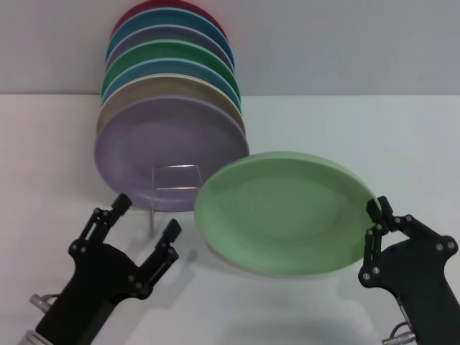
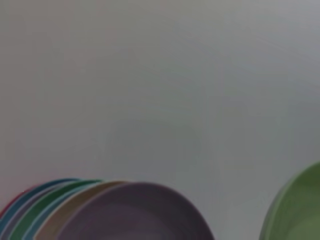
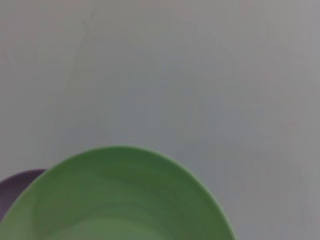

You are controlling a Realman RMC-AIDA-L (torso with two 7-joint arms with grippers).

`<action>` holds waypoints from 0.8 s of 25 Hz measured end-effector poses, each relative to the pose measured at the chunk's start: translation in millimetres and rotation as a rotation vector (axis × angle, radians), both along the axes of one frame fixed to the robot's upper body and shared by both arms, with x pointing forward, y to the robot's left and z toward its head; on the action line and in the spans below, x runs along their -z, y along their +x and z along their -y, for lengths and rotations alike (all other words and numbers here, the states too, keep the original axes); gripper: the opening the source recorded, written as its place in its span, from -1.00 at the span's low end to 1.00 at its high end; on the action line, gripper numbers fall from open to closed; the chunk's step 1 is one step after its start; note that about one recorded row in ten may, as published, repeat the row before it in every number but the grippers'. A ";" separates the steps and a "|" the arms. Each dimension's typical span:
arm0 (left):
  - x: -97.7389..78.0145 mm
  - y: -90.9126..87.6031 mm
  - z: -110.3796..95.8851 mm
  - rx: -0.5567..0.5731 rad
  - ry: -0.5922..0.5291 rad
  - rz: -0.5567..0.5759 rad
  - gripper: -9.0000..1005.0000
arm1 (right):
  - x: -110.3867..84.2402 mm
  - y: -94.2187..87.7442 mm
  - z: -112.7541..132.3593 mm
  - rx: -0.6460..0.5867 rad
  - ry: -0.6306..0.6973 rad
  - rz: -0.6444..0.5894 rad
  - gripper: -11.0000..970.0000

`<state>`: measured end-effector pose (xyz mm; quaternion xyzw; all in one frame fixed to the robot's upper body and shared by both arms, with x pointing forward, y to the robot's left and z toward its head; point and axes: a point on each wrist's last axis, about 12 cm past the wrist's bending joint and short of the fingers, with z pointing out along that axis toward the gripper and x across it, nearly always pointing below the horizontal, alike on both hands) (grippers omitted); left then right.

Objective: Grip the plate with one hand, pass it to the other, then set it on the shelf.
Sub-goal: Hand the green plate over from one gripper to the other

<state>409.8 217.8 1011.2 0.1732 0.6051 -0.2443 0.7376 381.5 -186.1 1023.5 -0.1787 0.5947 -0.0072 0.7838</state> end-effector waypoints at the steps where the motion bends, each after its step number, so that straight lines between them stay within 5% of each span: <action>1: 1.3 0.5 1.0 -0.001 0.014 -0.006 0.52 | -0.4 -1.8 -1.1 0.004 -0.007 0.003 -0.94; 20: 6.8 11.4 19.4 0.015 0.101 -0.044 0.51 | -0.3 -3.8 -10.9 -0.012 -0.086 0.007 -0.94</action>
